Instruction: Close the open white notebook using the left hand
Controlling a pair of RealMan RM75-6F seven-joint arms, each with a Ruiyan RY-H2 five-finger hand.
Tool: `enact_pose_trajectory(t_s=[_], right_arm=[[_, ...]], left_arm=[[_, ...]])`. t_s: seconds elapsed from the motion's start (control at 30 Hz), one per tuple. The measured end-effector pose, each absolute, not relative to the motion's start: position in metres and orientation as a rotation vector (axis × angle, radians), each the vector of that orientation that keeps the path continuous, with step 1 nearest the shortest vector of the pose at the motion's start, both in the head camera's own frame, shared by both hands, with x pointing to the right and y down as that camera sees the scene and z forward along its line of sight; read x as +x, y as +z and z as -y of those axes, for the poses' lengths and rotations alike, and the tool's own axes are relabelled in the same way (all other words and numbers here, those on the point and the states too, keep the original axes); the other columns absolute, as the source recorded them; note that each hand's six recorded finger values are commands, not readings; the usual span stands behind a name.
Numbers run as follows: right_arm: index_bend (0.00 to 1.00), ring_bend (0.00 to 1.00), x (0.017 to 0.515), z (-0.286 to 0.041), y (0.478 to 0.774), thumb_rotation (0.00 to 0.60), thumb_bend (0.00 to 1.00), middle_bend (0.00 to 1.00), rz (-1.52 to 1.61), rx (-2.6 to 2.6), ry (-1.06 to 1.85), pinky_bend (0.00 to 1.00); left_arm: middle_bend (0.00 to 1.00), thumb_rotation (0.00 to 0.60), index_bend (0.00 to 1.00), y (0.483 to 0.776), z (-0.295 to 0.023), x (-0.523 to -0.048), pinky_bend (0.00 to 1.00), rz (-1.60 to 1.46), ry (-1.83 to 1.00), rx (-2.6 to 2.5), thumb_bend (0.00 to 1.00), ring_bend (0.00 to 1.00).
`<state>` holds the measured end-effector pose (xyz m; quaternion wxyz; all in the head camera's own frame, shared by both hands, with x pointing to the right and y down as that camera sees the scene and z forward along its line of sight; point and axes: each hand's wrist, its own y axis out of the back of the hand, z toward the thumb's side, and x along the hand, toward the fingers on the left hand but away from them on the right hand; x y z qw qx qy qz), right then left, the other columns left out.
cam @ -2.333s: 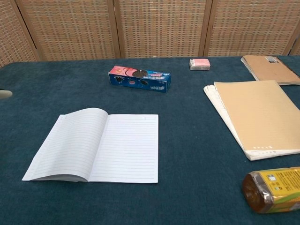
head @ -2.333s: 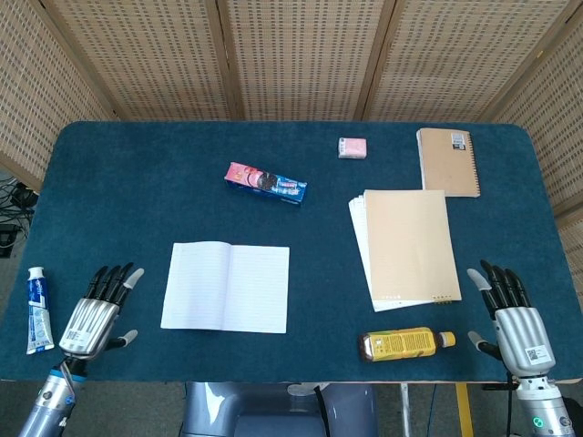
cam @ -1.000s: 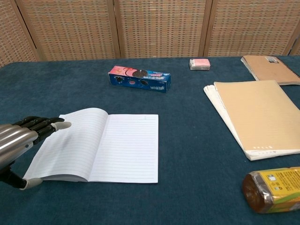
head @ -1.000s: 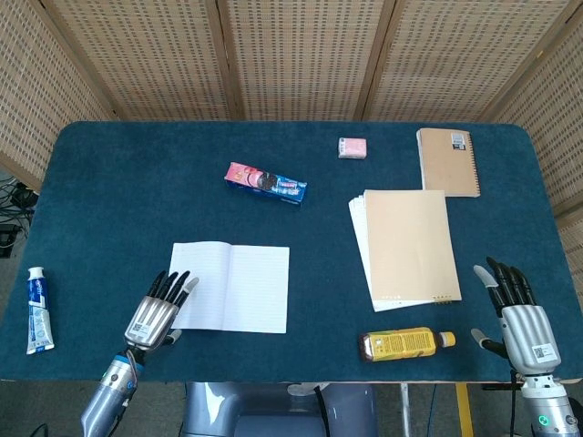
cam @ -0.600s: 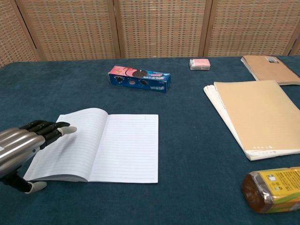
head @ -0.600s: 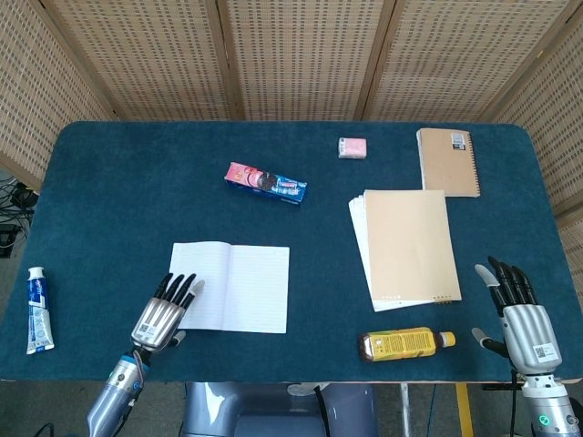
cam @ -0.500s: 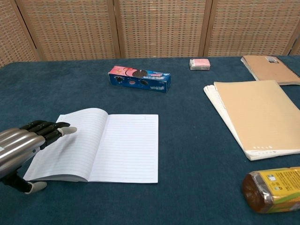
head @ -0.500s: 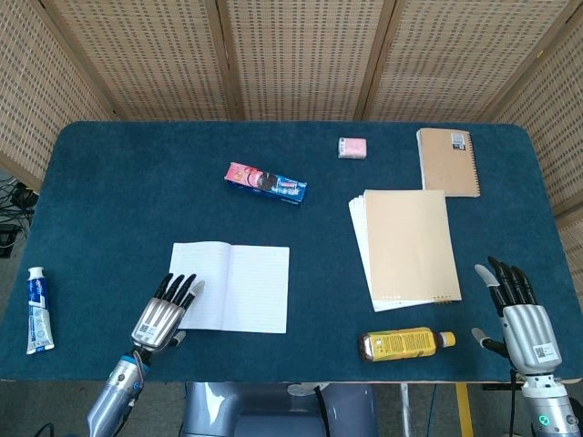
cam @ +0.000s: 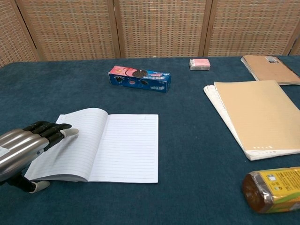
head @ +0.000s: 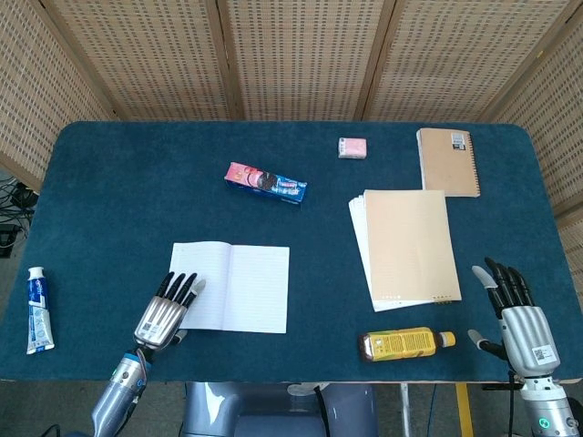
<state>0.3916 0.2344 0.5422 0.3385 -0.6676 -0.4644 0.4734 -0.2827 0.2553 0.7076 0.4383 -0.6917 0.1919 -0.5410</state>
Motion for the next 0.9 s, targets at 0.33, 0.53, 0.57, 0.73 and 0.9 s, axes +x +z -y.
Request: enact_pose_trajectory(t_s=[0.33,0.53,0.57,0.73,0.9], right_arm=[[0.00,0.00,0.392,-0.234,0.542,0.600,0.12,0.00,1.215,-1.740,1.229,0.00],[0.00,0.00,0.392,-0.234,0.541,0.600,0.12,0.00,1.220,-1.741,1.225,0.00],[0.00,0.00,0.392,-0.234,0.541,0.600,0.12,0.00,1.221,-1.740,1.224,0.00],[0.00,0.00,0.394,-0.234,0.542,0.600,0.12,0.00,1.223,-1.740,1.232,0.00],[0.00,0.00,0.394,-0.233,0.542,0.600,0.12,0.00,1.224,-1.736,1.233,0.00]], left_arm=[[0.00,0.600,0.00,0.692,-0.250,-0.278,0.00,-0.521,-1.269,-1.670,0.57,0.00],[0.00,0.600,0.00,0.684,-0.243,-0.274,0.00,-0.524,-1.230,-1.637,0.57,0.00],[0.00,0.600,0.00,0.684,-0.242,-0.274,0.00,-0.521,-1.227,-1.633,0.57,0.00],[0.00,0.600,0.00,0.679,-0.237,-0.269,0.00,-0.528,-1.186,-1.600,0.57,0.00],[0.00,0.600,0.00,0.663,-0.226,-0.262,0.00,-0.580,-1.105,-1.554,0.53,0.00]])
